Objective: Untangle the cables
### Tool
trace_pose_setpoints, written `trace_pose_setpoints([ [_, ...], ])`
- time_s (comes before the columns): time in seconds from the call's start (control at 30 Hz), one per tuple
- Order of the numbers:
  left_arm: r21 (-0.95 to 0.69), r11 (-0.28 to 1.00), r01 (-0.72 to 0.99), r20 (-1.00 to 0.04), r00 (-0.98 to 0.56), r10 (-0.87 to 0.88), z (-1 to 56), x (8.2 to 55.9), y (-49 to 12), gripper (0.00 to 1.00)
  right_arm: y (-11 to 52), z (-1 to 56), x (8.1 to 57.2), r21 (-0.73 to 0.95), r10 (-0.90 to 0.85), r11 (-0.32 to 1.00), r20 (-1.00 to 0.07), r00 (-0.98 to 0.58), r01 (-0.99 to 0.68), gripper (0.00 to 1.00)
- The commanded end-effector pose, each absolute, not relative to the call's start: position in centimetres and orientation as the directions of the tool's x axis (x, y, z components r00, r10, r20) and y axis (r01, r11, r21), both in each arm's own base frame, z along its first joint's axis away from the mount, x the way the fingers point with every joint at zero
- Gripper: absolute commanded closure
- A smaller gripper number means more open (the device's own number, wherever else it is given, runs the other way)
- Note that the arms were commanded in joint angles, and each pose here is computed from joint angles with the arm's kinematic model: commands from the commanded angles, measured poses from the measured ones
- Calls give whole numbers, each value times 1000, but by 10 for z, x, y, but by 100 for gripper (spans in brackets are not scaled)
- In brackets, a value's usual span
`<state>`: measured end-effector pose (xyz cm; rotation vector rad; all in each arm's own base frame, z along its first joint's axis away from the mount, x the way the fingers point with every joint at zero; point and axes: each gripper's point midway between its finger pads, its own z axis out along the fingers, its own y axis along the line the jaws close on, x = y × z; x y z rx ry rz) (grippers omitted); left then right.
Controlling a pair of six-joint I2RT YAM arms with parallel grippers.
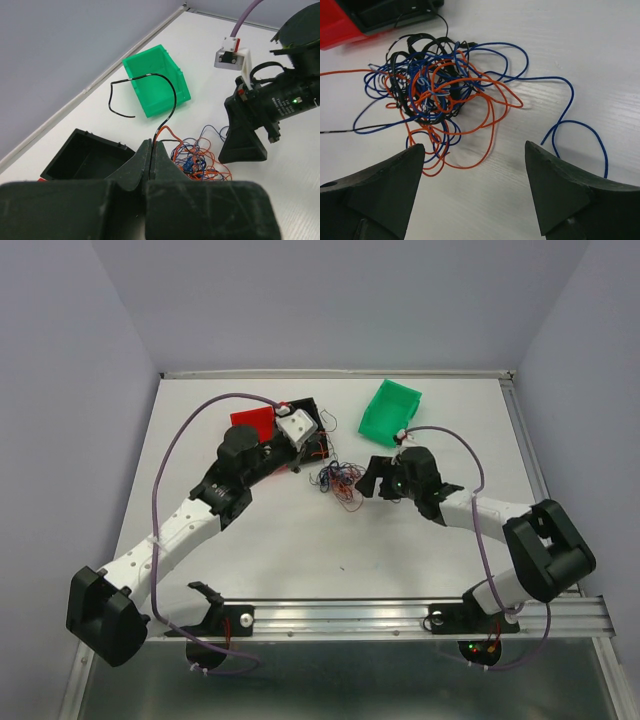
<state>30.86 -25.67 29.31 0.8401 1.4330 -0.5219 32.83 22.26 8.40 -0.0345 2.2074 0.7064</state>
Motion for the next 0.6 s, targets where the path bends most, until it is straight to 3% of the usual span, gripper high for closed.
trace_pose_setpoints([
  [0.0,213,575,790,-977,169,129,311,294,-263,100,253,125,356,505,239,789,-777,-582,-350,14],
  [0.4,199,632,749,-980,147,134,311,305,-257,100,316,103,340,420,95,769,-821,-562,-483,16],
  [0.47,193,629,753,-981,133,142,305,308,-259,100,324,85,345,405,71,786,-809,-583,-466,25],
  [0.5,191,636,748,-981,126,147,303,311,-259,100,321,76,349,381,71,820,-808,-585,-428,44],
  [0.57,191,652,734,-981,125,147,304,313,-256,100,318,70,356,362,80,852,-803,-590,-378,64],
])
